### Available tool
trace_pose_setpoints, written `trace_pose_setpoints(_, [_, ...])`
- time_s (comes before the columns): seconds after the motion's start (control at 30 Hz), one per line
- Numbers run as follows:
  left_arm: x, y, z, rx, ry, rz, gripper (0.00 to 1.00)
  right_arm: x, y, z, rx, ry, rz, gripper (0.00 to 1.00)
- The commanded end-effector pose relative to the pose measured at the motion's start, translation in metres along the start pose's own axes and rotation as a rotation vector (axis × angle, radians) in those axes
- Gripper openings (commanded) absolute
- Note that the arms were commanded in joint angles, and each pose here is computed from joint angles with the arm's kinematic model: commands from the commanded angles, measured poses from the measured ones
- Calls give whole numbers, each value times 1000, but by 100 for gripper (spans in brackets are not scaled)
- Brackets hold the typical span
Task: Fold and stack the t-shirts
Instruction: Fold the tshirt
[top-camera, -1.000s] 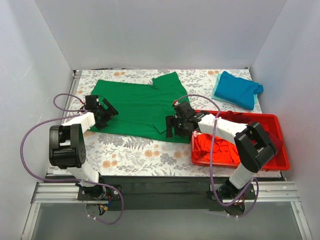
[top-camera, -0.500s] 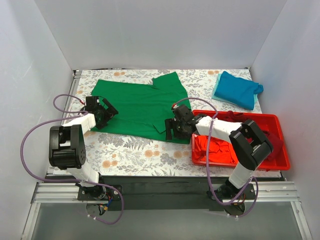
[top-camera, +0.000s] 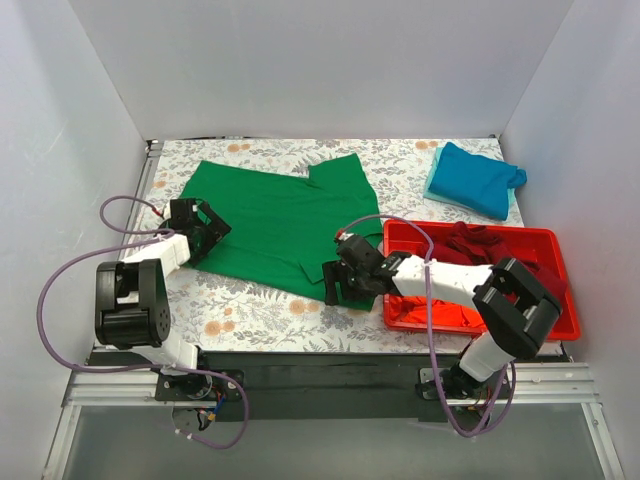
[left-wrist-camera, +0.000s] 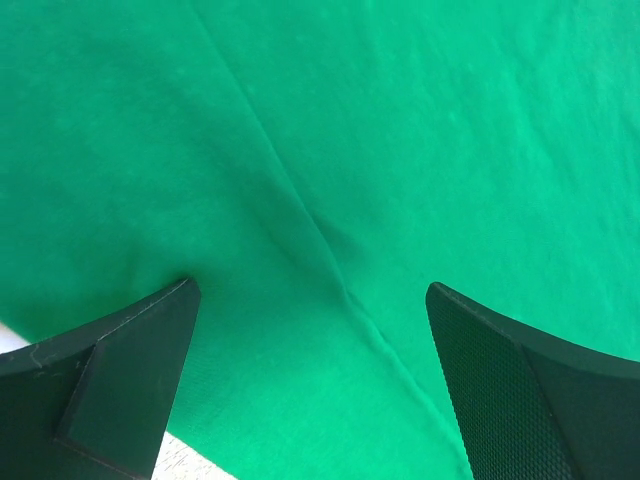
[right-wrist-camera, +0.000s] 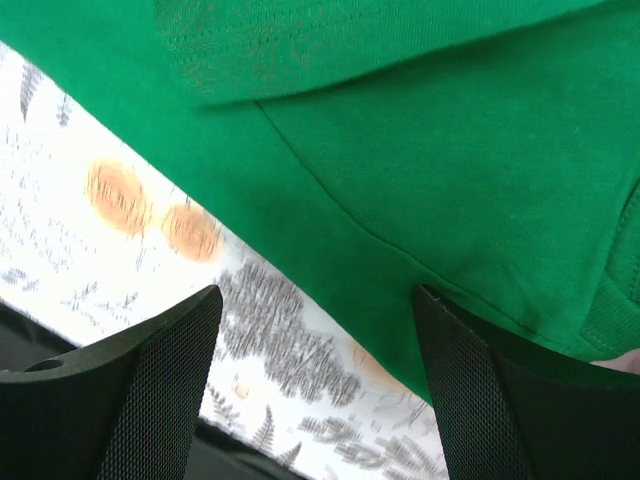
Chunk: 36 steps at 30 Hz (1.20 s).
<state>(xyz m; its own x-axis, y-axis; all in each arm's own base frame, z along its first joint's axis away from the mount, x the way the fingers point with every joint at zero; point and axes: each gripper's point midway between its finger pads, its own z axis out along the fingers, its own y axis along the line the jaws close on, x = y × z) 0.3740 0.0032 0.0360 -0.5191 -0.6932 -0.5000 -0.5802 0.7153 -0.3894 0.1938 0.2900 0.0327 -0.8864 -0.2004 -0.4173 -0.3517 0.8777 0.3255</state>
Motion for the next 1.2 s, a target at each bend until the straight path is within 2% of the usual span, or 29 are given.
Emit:
trace_pose_setpoints(0.0, [25, 57, -12, -202, 63, 0, 98, 57, -23, -7, 96, 146, 54, 84])
trace_pose_setpoints(0.13, [23, 62, -24, -215, 40, -10, 98, 67, -13, -16, 74, 140, 49, 84])
trace_pose_setpoints(0.3, [2, 47, -46, -164, -15, 23, 98, 54, 5, -34, 45, 97, 13, 84])
trace_pose_setpoints(0.47, [-41, 15, -73, -83, -102, 115, 98, 11, 37, -58, -1, -9, -22, 82])
trace_pose_setpoints(0.57, [-51, 7, -78, -58, -122, 163, 98, -8, 54, -63, -19, -40, -49, 79])
trace_pose_setpoints(0.83, [-35, 13, -46, -45, -70, 233, 98, -37, 76, -38, 2, -34, -115, 71])
trace_pose_setpoints(1.17, [-28, 6, -43, 3, -43, 229, 98, -28, 58, 5, 121, 36, -127, 63])
